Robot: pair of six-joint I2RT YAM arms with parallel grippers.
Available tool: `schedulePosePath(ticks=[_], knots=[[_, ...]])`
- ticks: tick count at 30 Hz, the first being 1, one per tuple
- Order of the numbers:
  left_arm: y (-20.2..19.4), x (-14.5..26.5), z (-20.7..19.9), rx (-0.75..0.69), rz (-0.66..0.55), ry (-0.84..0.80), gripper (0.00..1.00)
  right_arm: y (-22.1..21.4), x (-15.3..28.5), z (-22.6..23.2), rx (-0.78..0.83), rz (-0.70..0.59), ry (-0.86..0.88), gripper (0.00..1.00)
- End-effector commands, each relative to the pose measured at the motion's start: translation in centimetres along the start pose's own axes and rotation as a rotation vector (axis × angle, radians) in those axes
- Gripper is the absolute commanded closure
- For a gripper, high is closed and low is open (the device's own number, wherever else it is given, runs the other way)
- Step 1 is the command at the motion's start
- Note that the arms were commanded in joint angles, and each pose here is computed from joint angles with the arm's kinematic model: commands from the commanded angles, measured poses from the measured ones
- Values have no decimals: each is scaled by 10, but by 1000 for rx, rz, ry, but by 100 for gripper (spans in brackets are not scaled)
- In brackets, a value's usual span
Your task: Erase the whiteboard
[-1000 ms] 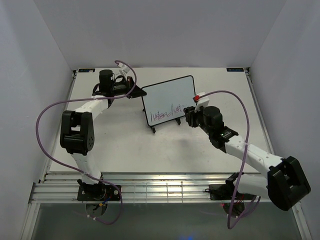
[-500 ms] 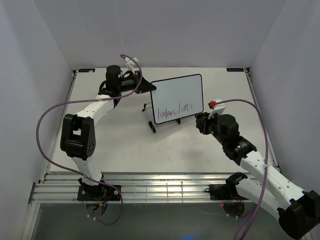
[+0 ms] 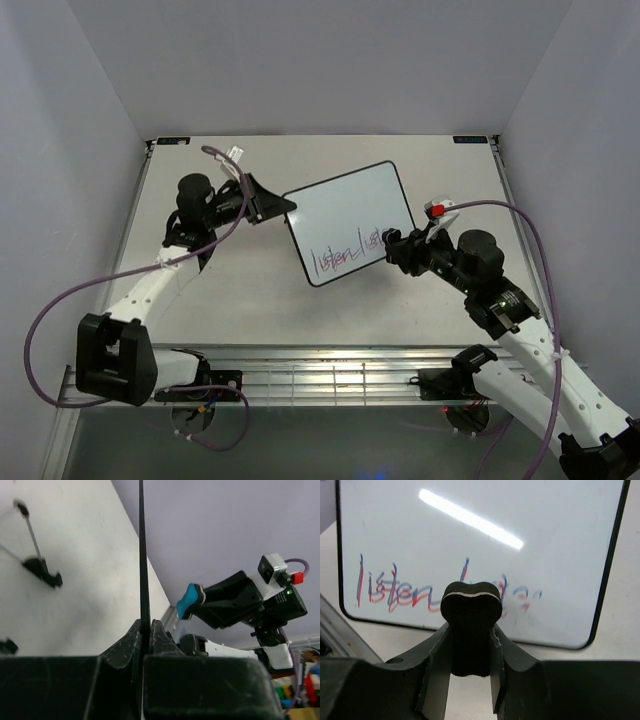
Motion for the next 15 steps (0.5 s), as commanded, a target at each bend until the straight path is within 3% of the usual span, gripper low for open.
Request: schedulePosePath(ticks=[1, 9, 15], knots=[[-33, 19, -12, 213, -3, 37, 100, 5, -1, 28, 36, 28, 204, 92], [-88, 62, -13, 233, -26, 201, 100, -28, -14, 44, -14, 94, 300, 92], [-114, 74, 0, 284, 9, 300, 100, -75, -27, 71, -109, 263, 331, 92]])
Point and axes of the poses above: each gripper's point midway between its finger pads, its own x axis back along the fingers, its own z axis along the line the jaws close on, y = z × x, the point moved 5 cm from there along x, back along the fingers, and after that the axes turned 14 degrees about -x, right-handed, at the moved point
